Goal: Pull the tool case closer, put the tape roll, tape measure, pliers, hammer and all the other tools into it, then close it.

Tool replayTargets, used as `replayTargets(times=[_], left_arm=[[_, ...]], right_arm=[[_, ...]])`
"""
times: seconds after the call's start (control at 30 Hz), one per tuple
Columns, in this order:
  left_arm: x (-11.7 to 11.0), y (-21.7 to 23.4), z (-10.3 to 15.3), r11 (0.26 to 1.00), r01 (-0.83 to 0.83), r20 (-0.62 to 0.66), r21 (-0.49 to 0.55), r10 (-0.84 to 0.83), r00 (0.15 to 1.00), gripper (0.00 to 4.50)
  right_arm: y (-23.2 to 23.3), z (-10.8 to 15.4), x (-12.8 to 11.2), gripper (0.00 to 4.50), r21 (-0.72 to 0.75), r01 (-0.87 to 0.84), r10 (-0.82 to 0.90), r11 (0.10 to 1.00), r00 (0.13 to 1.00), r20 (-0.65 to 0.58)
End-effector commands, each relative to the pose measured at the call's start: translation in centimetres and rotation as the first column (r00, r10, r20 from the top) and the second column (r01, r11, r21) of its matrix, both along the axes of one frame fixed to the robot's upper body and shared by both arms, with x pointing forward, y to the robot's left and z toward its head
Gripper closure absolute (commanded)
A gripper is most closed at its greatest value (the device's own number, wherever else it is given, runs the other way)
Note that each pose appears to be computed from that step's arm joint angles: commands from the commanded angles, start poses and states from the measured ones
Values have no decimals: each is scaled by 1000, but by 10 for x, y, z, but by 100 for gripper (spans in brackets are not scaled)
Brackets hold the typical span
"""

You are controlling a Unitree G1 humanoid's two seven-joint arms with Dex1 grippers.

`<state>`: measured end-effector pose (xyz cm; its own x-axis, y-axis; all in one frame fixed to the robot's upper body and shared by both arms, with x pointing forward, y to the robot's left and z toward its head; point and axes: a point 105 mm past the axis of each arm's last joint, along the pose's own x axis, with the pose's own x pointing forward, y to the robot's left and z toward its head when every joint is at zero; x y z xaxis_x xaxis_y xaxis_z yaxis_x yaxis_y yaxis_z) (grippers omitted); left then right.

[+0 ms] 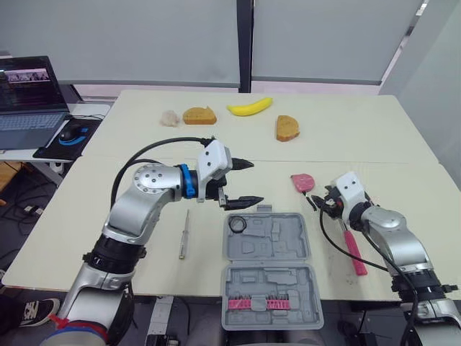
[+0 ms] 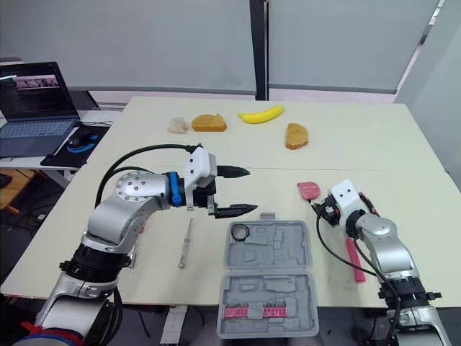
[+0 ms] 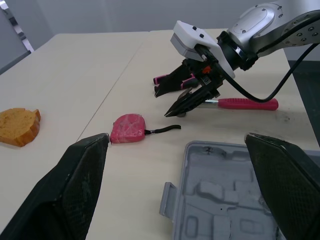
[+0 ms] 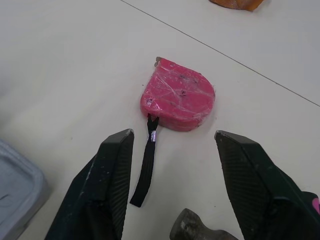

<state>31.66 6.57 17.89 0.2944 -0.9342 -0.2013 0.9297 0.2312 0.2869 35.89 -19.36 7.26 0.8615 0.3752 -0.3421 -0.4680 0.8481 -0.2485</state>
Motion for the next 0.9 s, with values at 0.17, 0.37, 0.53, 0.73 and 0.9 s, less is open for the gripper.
replayTargets(times=[0.17, 0.37, 0.53, 0.73, 0.9], left_arm=[[-3, -8, -2, 1000, 23, 41, 6, -23, 999, 0], [-4, -9, -4, 1000, 25, 39, 15, -26, 999, 0], [-7, -11, -6, 999, 34, 32, 19, -34, 999, 0], [-8, -14, -8, 999, 34, 28, 20, -35, 999, 0], [-9, -11, -8, 1000, 21, 24, 22, -21, 999, 0]], right_arm=[[9, -5, 4, 264, 15, -8, 8, 1000, 1000, -1], [13, -13, 10, 264, 25, 6, -6, 1000, 1000, -18], [17, -21, 19, 264, 21, 18, -17, 1000, 999, -27], [20, -29, 26, 264, 14, 23, -22, 1000, 999, -43], [18, -32, 27, 327, 21, 36, -35, 999, 998, -45]])
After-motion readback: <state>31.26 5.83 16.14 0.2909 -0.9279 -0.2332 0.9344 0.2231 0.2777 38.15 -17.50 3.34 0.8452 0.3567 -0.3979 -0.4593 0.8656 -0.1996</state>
